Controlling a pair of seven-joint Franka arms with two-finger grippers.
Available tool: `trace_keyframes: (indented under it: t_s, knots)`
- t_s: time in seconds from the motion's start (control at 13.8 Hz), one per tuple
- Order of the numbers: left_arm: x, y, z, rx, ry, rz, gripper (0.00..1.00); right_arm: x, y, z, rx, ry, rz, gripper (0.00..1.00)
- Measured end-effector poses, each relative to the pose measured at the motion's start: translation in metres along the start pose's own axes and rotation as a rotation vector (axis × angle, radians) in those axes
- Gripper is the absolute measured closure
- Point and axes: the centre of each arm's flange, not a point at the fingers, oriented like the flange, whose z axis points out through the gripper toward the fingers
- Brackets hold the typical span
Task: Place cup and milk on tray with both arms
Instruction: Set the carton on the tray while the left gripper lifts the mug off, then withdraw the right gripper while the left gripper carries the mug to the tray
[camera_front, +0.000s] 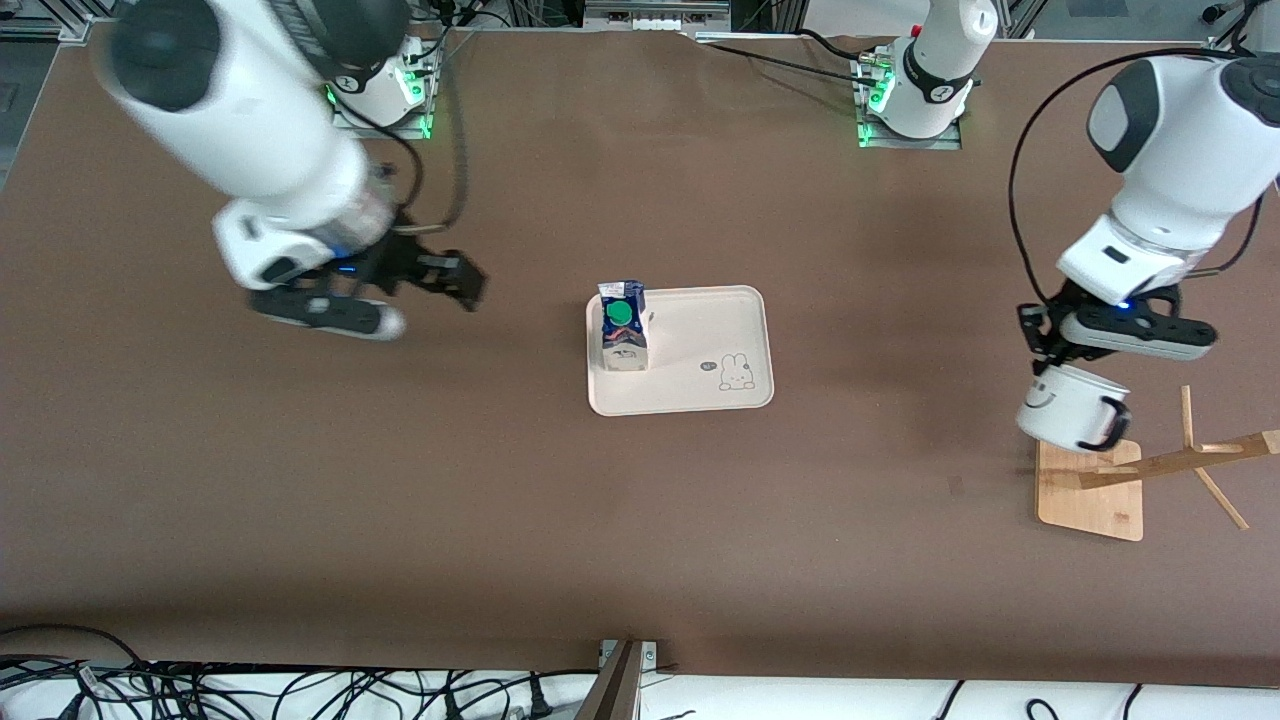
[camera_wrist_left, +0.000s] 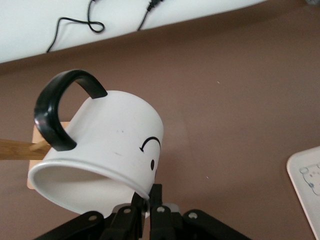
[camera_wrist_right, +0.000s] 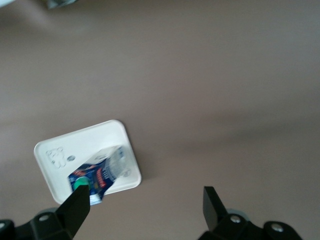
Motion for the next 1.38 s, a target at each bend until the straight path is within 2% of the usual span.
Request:
trace_keyframes:
  t_s: [0.22,0.36,0.58,0.73,0.87,1.09,1.38]
  knots:
    - [-0.006,0.072,0.008,-0.041,-0.122,0.108,0.93,0.047,0.086,-0.023,0.004,0.012,0.145,0.00]
    - [-0.011,0.118,0.018,-0.057,-0.209,0.134,0.93,0.076,0.142,-0.021,-0.002,0.006,0.164,0.00]
    - [-0.017,0.185,0.047,-0.085,-0.324,0.136,0.93,0.100,0.200,-0.009,-0.011,-0.021,0.047,0.00]
    - [-0.020,0.220,0.069,-0.131,-0.404,0.131,0.93,0.107,0.226,0.005,-0.020,-0.053,0.034,0.00]
    - [-0.020,0.246,0.089,-0.142,-0.462,0.118,0.93,0.112,0.255,0.024,-0.023,-0.087,-0.022,0.00]
    - [-0.020,0.291,0.117,-0.124,-0.503,0.076,0.93,0.125,0.300,0.039,-0.018,-0.064,-0.162,0.00]
    - [-0.028,0.335,0.152,-0.107,-0.548,0.067,0.93,0.112,0.312,0.004,-0.128,-0.009,-0.216,0.00]
